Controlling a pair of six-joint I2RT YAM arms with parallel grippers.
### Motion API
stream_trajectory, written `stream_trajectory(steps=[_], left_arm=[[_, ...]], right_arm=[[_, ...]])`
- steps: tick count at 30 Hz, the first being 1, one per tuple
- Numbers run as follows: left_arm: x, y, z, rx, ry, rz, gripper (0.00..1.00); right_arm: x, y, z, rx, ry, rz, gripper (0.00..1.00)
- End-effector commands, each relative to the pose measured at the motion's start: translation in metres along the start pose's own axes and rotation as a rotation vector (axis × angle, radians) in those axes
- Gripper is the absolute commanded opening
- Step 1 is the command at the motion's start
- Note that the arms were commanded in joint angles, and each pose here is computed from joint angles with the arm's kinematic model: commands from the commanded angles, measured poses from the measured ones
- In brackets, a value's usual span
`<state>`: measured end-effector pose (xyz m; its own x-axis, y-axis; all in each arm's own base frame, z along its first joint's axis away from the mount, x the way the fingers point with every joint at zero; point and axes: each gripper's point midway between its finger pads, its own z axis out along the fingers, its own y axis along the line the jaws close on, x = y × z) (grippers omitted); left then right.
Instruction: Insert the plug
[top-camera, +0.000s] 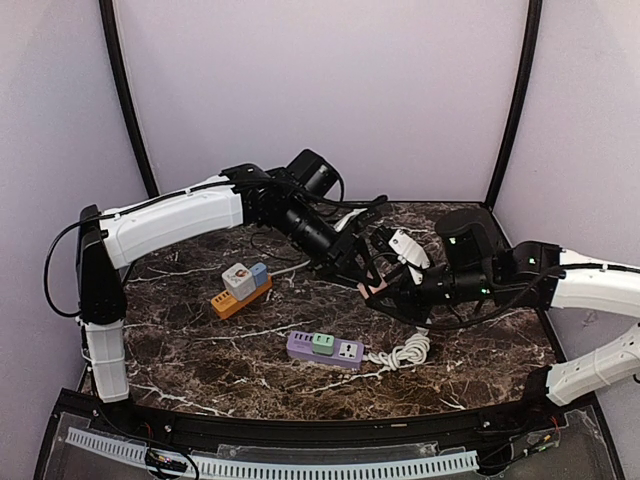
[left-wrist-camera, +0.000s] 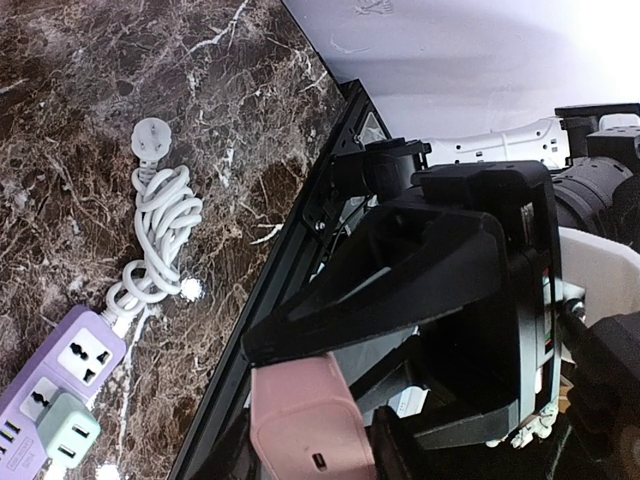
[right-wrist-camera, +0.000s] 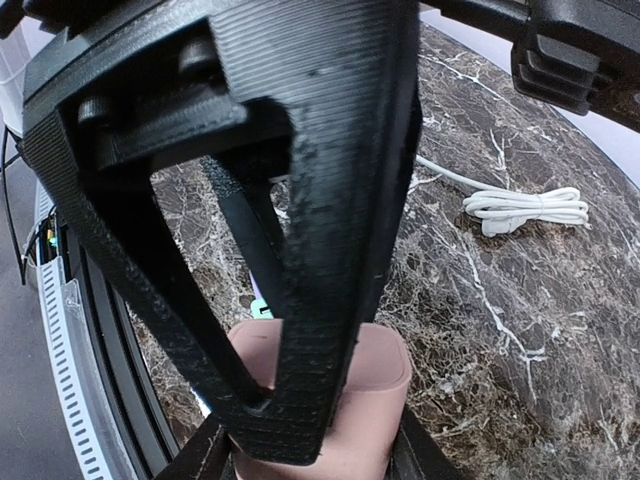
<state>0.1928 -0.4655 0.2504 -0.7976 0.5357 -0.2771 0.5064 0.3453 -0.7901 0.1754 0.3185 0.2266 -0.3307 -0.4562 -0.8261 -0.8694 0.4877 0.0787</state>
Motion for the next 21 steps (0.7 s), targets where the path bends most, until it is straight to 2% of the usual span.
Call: stream_trajectory(steps=[1, 10, 12, 13, 15, 19, 21], left_arm=[[0.011, -0.001, 0.004, -0.004, 0.046, -0.005, 0.35], [0.013, 0.005, 0.011, -0.012, 0.065, -0.027, 0.23], [0.013, 0.006, 0.012, -0.016, 0.066, -0.03, 0.16], [0.013, 0.008, 0.012, -0.021, 0.065, -0.033, 0.06], [0.012, 0.011, 0.013, -0.037, 0.06, -0.038, 0.01], [0.01, 0.012, 0.011, -0.058, 0.047, -0.031, 0.01], [0.008, 0.011, 0.008, -0.069, 0.033, -0.015, 0.01]], right_arm=[[-0.016, -0.007, -0.008, 0.063, -0.042, -0.017, 0.0], [-0.019, -0.013, -0.012, 0.101, -0.052, -0.022, 0.0], [-0.021, -0.013, -0.013, 0.108, -0.056, -0.023, 0.0], [-0.021, -0.014, -0.013, 0.113, -0.055, -0.024, 0.0], [-0.021, -0.015, -0.013, 0.123, -0.053, -0.024, 0.08], [-0.021, -0.015, -0.014, 0.121, -0.054, -0.011, 0.31], [-0.02, -0.013, -0.015, 0.111, -0.055, -0.002, 0.4]])
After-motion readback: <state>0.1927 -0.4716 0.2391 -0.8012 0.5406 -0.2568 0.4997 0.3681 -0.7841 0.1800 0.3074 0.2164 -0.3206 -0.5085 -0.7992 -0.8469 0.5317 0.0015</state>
